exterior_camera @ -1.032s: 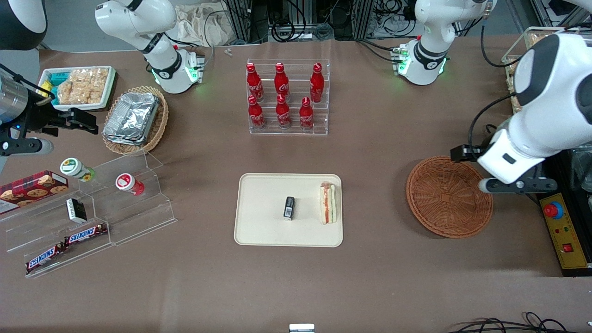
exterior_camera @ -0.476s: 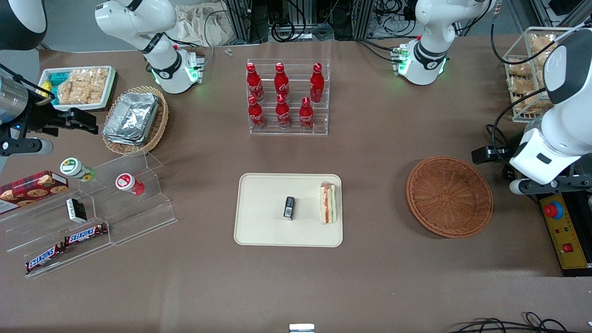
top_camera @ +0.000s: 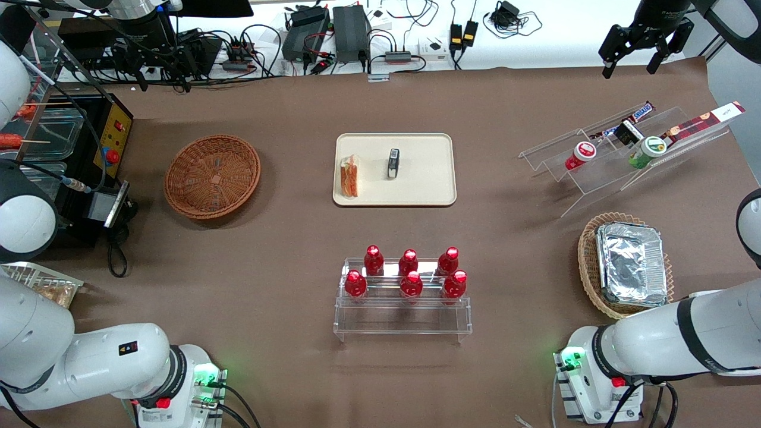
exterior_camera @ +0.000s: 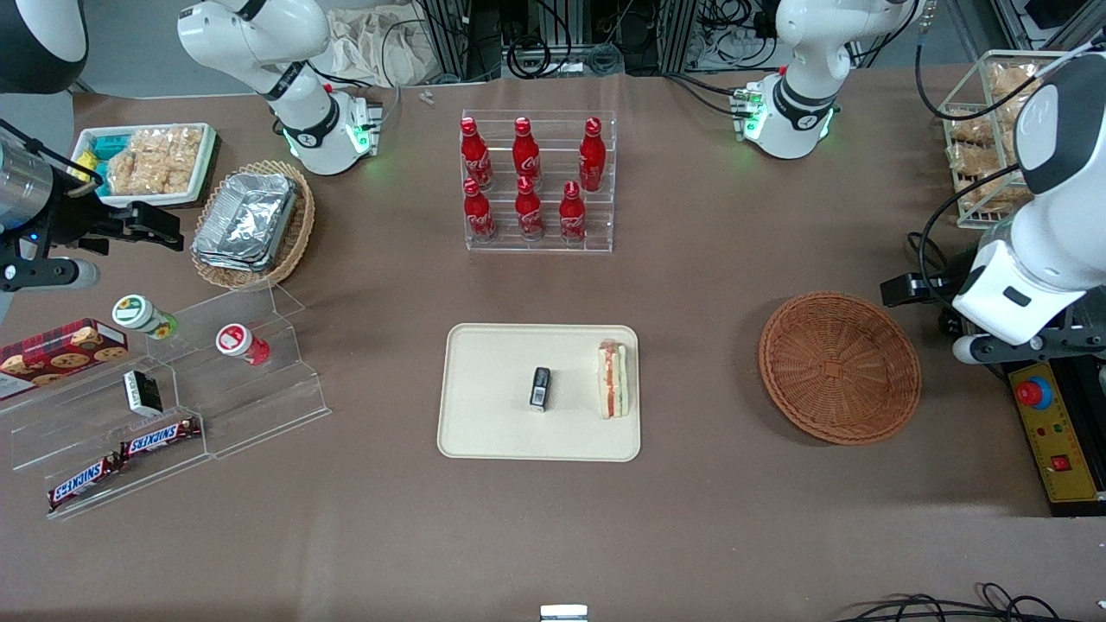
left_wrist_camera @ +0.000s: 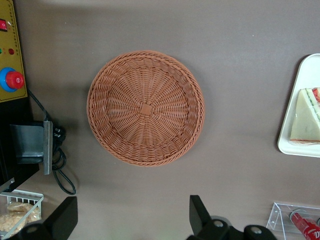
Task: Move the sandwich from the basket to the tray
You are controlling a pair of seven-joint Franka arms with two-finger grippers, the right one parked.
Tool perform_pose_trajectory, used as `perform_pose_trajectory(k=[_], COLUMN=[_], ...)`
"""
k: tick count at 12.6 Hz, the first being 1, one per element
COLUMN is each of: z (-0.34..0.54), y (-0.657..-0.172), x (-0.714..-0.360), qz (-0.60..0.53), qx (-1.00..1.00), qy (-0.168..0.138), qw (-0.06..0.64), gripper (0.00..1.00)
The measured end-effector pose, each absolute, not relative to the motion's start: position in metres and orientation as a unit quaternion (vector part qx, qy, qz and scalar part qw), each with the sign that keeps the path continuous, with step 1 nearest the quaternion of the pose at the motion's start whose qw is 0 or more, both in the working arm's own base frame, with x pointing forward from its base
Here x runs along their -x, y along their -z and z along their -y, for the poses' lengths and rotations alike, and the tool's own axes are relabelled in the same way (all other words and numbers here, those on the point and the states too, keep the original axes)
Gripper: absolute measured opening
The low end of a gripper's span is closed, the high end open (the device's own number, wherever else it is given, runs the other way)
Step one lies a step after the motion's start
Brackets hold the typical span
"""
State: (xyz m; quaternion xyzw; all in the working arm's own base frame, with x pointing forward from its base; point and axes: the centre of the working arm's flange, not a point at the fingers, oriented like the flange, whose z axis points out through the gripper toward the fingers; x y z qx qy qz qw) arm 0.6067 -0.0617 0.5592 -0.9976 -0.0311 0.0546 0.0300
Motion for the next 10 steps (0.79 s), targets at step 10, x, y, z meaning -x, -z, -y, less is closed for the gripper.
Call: perform_pose_trajectory(k=[10], z=[0.045], y=[-0.560], x=[-0.609], qz=[0.058], qx=[0.996], qy=[-0.056], qw=[0.025], gripper=[1.00])
